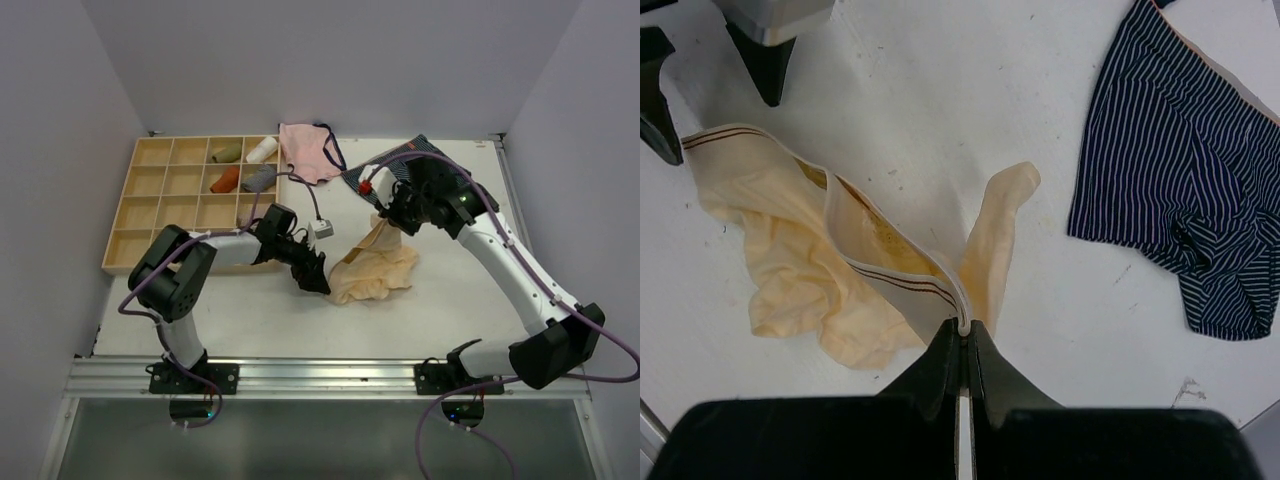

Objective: Roll the underwear
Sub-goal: Flatten the underwear

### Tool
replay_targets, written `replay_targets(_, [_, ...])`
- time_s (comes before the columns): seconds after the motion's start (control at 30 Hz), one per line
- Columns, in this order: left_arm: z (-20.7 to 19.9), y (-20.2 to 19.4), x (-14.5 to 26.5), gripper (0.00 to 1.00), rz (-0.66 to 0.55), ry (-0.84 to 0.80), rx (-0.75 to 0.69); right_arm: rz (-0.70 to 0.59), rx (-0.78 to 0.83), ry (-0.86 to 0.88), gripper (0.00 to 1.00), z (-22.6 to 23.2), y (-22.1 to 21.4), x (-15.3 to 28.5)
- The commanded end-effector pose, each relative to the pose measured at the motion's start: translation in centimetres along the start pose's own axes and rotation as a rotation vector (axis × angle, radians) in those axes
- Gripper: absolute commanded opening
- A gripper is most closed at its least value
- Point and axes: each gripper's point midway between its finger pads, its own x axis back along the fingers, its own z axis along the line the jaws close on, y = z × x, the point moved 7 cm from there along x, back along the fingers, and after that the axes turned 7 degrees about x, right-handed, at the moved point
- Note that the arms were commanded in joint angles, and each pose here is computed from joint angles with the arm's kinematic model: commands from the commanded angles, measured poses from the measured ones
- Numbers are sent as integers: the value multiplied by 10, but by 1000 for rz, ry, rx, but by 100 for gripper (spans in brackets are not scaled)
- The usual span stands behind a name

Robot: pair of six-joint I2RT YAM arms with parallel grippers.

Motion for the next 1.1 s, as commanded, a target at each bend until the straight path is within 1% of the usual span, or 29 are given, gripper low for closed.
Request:
replay_targets(0.0, [-10, 19, -19, 86, -54, -96, -77, -65, -11, -108, 0, -14, 13, 23])
replay_targets(0.03, [-10, 18, -22, 86, -51, -105, -76, -62, -12, -116, 0, -15, 13, 23])
replay_targets(0.13, [-11, 16, -34, 81, -31, -122, -55, -71, -19, -143, 0, -20, 13, 29])
replay_targets(0.2, [-8, 16, -37, 68, -28, -112, -33, -80, -15, -167, 0, -24, 14, 34])
replay_targets(0.23, [-9, 22, -35, 55, -37, -102, -49, -78, -23, -186, 0, -28, 11, 36])
replay_targets(0.3, [-8, 28, -28, 42, -50, -50, -74, -75, -31, -230, 0, -35, 8, 43])
replay_targets(0.33, [-9, 35, -23, 30, -67, -34, -93, -68, -47, -251, 0, -40, 3, 47])
replay_targets(0.37, [-13, 46, -14, 24, -95, -13, -123, -65, -52, -270, 0, -43, 1, 52])
replay_targets(0.4, [-6, 51, -5, 17, -105, 41, -117, -63, -61, -286, 0, -46, -2, 56])
replay_targets(0.47, [-10, 73, 15, 0, -128, 107, -139, -57, -82, -311, 0, -51, -9, 62])
replay_targets(0.5, [-4, 85, 26, 0, -153, 187, -163, -60, -85, -331, 0, -51, -12, 68])
replay_targets(0.53, [-10, 110, 41, 0, -202, 227, -217, -61, -80, -336, 0, -50, -13, 71])
replay_targets(0.57, [-12, 117, 50, 0, -213, 262, -229, -60, -83, -338, 0, -48, -15, 71])
replay_targets(0.6, [-9, 127, 61, 0, -233, 330, -254, -79, -85, -360, 0, -47, -14, 78])
replay_targets(0.63, [-19, 145, 74, 0, -269, 369, -302, -87, -92, -368, 0, -47, -13, 81])
replay_targets(0.67, [-23, 151, 81, 0, -278, 395, -316, -104, -99, -387, 0, -48, -9, 87])
replay_targets(0.7, [-26, 160, 90, 0, -295, 450, -344, -119, -101, -423, 0, -52, -6, 93])
replay_targets(0.73, [-37, 179, 105, 0, -338, 491, -393, -111, -107, -476, 0, -58, -6, 100])
replay_targets(0.77, [-42, 185, 113, 0, -349, 529, -413, -126, -109, -514, 0, -63, -2, 108])
replay_targets(0.8, [-43, 193, 125, 0, -368, 606, -444, -145, -116, -559, 0, -71, -1, 114])
replay_targets(0.83, [-51, 199, 136, 0, -393, 637, -477, -171, -121, -558, 0, -68, 0, 116])
replay_targets(0.87, [-53, 194, 137, 0, -355, 630, -522, -181, -122, -509, 0, -60, -2, 111])
replay_targets(0.9, [-53, 183, 133, 0, -299, 608, -537, -190, -106, -433, 0, -48, -5, 105])
replay_targets(0.93, [-50, 167, 125, 0, -210, 584, -525, -198, -97, -297, 0, -28, -12, 89])
replay_targets(0.97, [-54, 137, 110, 0, -66, 525, -494, -149, -132, -197, 0, -9, -25, 80])
replay_targets(1.0, [-60, 118, 100, 0, -13, 440, -471, -121, -139, -127, 0, 5, -34, 72])
replay_targets(1.03, [-63, 87, 95, 0, 39, 387, -433, -91, -145, -70, 0, 23, -49, 65])
replay_targets(1.07, [-68, 72, 93, 0, 50, 349, -430, -87, -137, -44, 0, 32, -54, 65])
